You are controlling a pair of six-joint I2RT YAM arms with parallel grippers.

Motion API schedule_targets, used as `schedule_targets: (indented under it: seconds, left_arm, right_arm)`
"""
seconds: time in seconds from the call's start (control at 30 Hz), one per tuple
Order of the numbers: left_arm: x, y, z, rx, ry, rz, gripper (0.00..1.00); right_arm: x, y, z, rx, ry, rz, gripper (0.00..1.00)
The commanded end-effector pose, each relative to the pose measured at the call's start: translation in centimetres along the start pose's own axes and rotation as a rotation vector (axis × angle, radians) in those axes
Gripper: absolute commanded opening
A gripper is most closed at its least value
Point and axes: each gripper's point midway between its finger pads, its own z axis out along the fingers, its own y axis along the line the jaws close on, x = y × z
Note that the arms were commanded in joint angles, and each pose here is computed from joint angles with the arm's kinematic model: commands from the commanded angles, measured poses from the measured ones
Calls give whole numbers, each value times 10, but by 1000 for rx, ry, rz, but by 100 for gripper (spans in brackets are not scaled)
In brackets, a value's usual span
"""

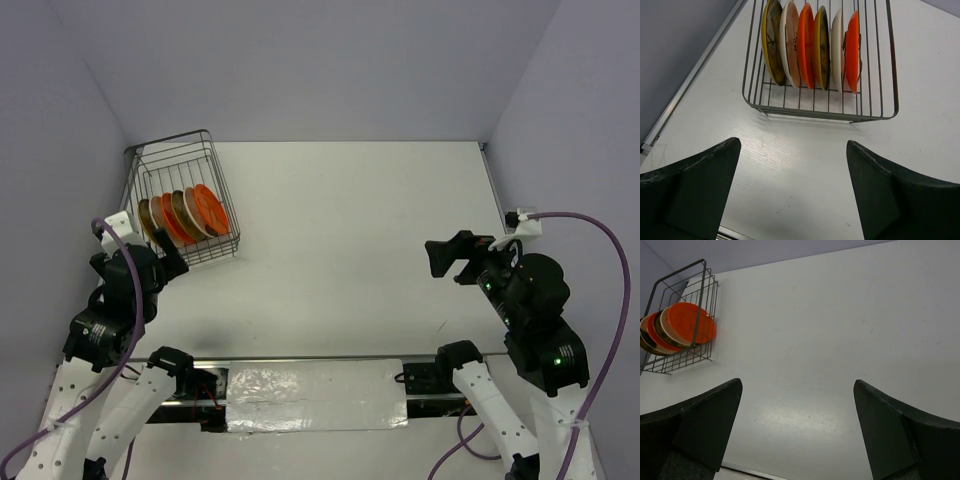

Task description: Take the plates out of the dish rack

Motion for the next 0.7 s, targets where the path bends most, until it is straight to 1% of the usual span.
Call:
schedule_targets:
  seconds: [0.0, 0.17, 0.23, 0.27, 0.33, 0.37, 0.4, 0.43, 0.47, 0.5, 0.53, 0.57, 0.67]
  left_arm:
    - [-8, -2, 2, -2, -32, -41, 100]
    - [-7, -5, 4, -3, -17, -36, 99]
    - [-10, -6, 4, -19, -9, -50, 99]
    - [-18, -7, 2, -19, -16, -62, 100]
    - [-19, -13, 7, -43, 29, -61, 99]
    - [-31, -22, 4, -12, 29, -74, 99]
    - [-34, -29, 6, -2, 48, -65, 99]
    - [-31, -39, 18, -15, 94, -41, 99]
    - [-41, -53, 19, 26, 102, -48, 99]
    - [-42, -63, 25, 43, 125, -35, 96]
    - [-32, -77, 43, 34, 189, 3, 96]
    - [-44, -87, 46, 47, 186, -8, 97]
    - [-50, -114, 79, 38, 218, 0, 94]
  right_arm:
    - [-15, 5, 2, -15, -56, 13, 100]
    - [-13, 12, 4, -55, -54, 23, 100]
    - [-6, 20, 7, -108, -31, 24, 100]
    - [-6, 23, 10, -124, -31, 34, 100]
    - [3, 30, 17, -163, 8, 45, 100]
    - [4, 33, 20, -181, 19, 51, 100]
    - [6, 35, 24, -193, 36, 56, 100]
    - [5, 41, 25, -223, 37, 65, 100]
    - [6, 44, 26, -238, 44, 69, 100]
    - [7, 46, 28, -248, 47, 73, 100]
    - [4, 49, 28, -262, 37, 80, 100]
    - [6, 51, 29, -276, 43, 84, 100]
    - [9, 53, 34, -293, 52, 92, 100]
